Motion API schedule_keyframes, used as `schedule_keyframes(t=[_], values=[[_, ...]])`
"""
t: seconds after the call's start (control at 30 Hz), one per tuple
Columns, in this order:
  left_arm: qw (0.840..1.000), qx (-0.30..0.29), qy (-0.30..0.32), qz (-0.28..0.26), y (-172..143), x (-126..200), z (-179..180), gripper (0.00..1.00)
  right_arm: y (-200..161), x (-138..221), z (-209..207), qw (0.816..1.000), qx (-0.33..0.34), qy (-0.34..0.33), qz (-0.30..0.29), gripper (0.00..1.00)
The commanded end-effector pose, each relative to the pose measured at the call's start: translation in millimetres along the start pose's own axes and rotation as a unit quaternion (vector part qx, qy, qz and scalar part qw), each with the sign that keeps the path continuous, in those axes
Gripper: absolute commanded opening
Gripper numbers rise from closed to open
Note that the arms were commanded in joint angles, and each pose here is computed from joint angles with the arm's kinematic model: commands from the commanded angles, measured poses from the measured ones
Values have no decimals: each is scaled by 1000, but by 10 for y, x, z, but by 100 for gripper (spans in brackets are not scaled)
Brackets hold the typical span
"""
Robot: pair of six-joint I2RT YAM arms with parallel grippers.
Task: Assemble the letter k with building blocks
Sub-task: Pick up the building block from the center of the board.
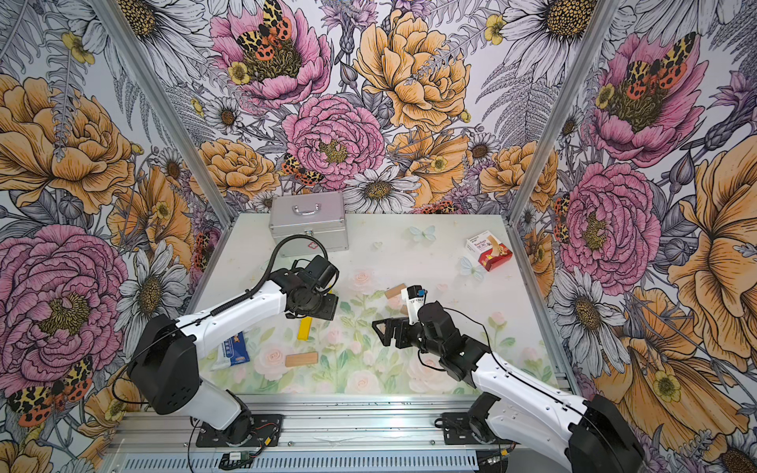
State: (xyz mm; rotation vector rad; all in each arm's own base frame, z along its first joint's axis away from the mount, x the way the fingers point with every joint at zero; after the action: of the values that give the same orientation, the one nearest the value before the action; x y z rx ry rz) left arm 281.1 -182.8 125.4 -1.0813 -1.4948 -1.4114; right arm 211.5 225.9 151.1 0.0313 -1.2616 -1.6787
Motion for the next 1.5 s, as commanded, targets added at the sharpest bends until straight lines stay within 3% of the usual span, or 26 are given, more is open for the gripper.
schedule_keyframes(t=[0.0, 0.43, 0.67, 1.47], values=[[1000, -19, 6, -21, 204, -27, -21, 62, 237, -39, 77, 1000, 19, 2, -17, 99], [1000, -1, 26, 6, 551, -404, 21, 62, 410, -314, 25, 1000, 12, 19, -7, 99], [999, 1, 32, 36, 583, -682, 21, 62, 520, -442, -41, 1000, 6, 23, -9, 99], [997, 23, 46, 56, 670, -951, 128, 60, 618, -642, -166, 1000, -7, 28, -2, 99]])
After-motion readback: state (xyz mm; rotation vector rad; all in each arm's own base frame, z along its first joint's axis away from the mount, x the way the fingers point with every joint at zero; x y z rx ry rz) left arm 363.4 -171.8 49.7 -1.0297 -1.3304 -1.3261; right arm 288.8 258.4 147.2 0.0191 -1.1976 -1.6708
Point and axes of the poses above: each gripper's point midway between its finger pads, its own x axis back along the fingers, its own z axis along the line the jaws close on, y = z × x, the point moved 2 cm from there along x, back along the fingers, and after that the axes turned 13 degrees about x, right-handed, at the moved point
